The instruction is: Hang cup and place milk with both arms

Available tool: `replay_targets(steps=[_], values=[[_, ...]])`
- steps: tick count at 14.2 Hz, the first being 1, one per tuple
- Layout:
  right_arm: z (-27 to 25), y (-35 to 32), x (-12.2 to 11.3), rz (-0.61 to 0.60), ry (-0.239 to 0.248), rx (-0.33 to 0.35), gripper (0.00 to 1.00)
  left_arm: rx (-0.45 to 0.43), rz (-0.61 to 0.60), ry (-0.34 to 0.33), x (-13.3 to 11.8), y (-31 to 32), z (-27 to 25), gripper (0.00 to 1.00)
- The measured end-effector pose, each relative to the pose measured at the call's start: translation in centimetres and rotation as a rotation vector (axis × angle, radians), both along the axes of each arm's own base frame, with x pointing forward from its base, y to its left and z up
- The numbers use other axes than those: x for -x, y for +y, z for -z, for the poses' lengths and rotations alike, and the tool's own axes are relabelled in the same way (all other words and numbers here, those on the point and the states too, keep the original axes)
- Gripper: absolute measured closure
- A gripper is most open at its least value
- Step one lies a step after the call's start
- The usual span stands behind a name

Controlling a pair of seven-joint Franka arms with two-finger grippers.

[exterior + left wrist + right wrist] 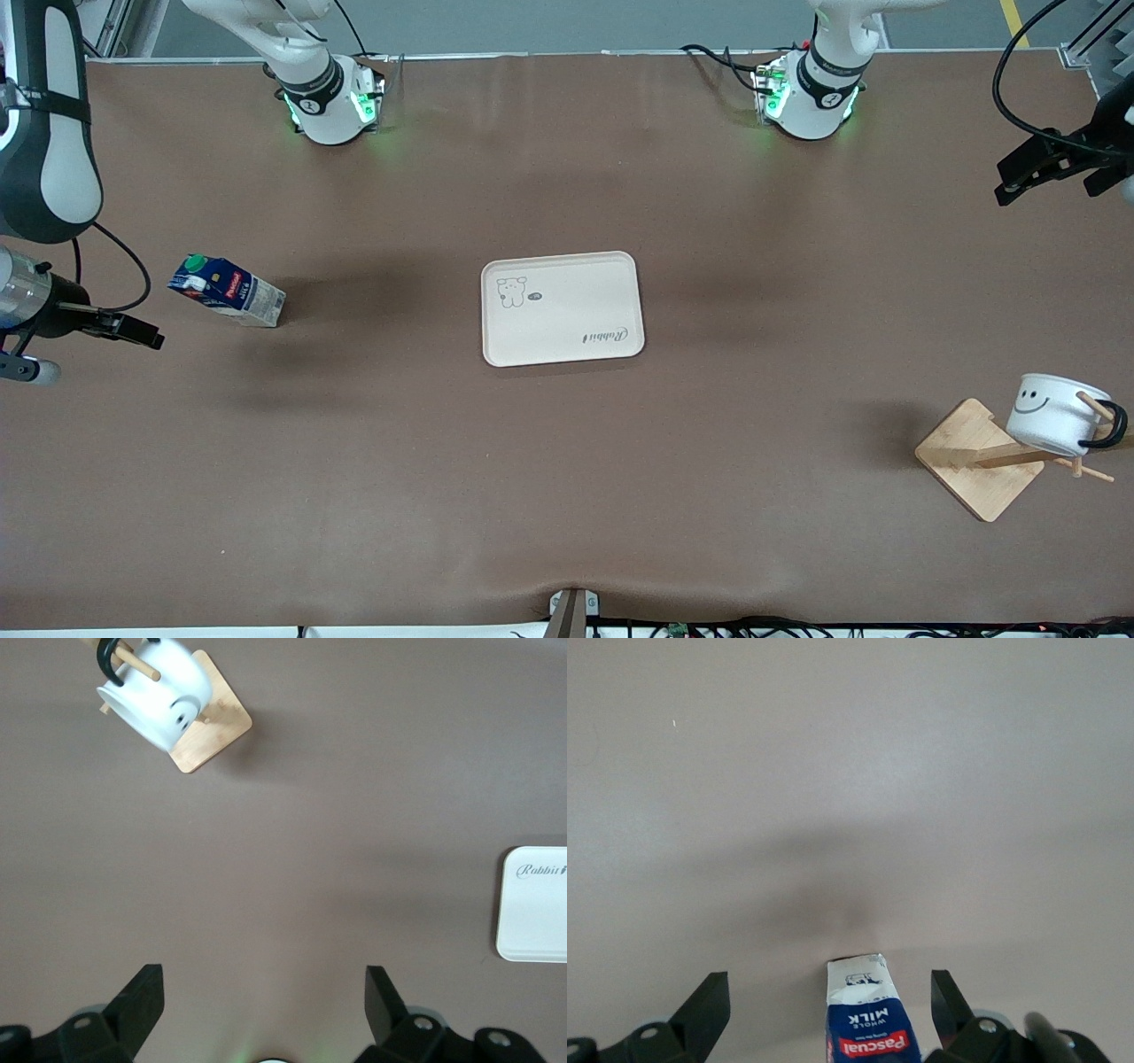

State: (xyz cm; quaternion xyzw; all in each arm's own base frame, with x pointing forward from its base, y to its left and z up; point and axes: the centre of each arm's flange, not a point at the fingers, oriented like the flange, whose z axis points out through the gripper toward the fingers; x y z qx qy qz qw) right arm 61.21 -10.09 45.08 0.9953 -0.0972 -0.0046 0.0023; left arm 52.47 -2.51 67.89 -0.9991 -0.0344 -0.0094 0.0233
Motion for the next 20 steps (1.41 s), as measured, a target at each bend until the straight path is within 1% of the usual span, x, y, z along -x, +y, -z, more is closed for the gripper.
replay_targets(steps=[1, 2, 3, 5, 7, 8, 12, 14, 17, 19, 20], values=[[-0.6, 0.7, -0.2, -0.015, 0.002, -0.001, 0.0, 0.001, 0.004, -0.006, 0.0, 0.1, -0.1, 0.0], [-1.7, 1.5, -0.3, -0.029, 0.021, -0.003, 0.0, 0.002, 0.008, -0.008, -0.1, 0.1, 0.0, 0.0], [-3.3, 2.1, -0.3, -0.038, 0.043, -0.007, 0.0, 0.002, 0.011, -0.007, -0.1, 0.1, 0.2, 0.0], [-7.8, 2.0, 0.0, -0.037, 0.053, -0.01, 0.0, 0.003, 0.012, 0.0, -0.2, 0.0, 0.6, 0.0], [-11.8, 2.0, 1.3, -0.037, 0.072, -0.016, 0.0, 0.003, 0.012, 0.001, -0.3, 0.1, 0.7, 0.0], [-13.4, 2.0, 2.1, -0.036, 0.072, -0.018, 0.0, 0.003, 0.012, 0.0, -0.3, 0.1, 0.7, 0.0], [-19.0, 2.1, 5.2, -0.038, 0.005, -0.019, 0.0, 0.003, 0.012, 0.007, -0.7, 0.1, 1.2, 0.0], [-19.9, 2.6, 6.2, -0.045, -0.01, -0.021, 0.0, 0.004, 0.012, -0.001, -0.8, 0.1, 1.1, 0.0], [-20.8, 2.8, 8.4, 0.013, -0.047, -0.025, 0.0, 0.004, 0.011, -0.006, -0.8, 0.1, 0.8, 0.0], [-21.2, 3.1, 9.9, 0.031, -0.052, -0.03, 0.0, 0.004, 0.012, -0.007, -0.8, 0.1, 0.8, 0.0], [-21.1, 3.3, 10.1, 0.033, -0.052, -0.031, 0.0, 0.004, 0.012, -0.007, -0.8, 0.1, 0.8, 0.0]])
